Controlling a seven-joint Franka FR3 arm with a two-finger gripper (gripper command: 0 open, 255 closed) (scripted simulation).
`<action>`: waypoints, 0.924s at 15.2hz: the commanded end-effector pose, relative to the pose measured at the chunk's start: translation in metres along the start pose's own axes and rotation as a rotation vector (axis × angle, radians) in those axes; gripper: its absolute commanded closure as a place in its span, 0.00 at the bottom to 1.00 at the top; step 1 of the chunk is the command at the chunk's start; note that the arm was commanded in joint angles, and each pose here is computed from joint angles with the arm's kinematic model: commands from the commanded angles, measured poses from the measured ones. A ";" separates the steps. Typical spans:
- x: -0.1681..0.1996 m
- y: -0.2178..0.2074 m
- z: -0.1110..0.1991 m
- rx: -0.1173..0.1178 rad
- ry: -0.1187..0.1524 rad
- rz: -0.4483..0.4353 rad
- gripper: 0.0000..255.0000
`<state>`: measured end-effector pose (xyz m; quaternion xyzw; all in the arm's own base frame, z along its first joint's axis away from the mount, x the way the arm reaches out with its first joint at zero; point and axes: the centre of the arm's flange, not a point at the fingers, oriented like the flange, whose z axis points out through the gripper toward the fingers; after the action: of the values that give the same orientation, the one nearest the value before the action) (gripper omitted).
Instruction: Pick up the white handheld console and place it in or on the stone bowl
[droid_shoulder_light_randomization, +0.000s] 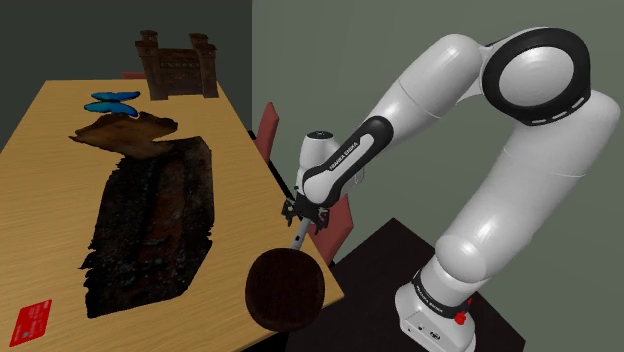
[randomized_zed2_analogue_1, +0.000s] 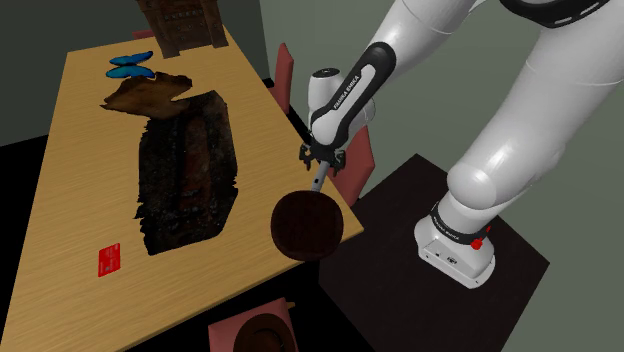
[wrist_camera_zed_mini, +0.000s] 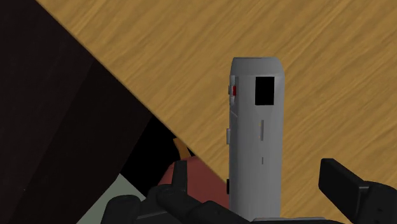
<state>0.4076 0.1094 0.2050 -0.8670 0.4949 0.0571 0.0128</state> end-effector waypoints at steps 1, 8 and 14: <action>0.000 0.000 0.000 0.000 0.000 0.000 1.00; 0.000 0.000 0.000 0.000 0.000 0.000 1.00; -0.002 0.001 -0.021 0.000 0.000 0.000 1.00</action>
<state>0.4089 0.1091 0.2206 -0.8670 0.4948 0.0569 0.0128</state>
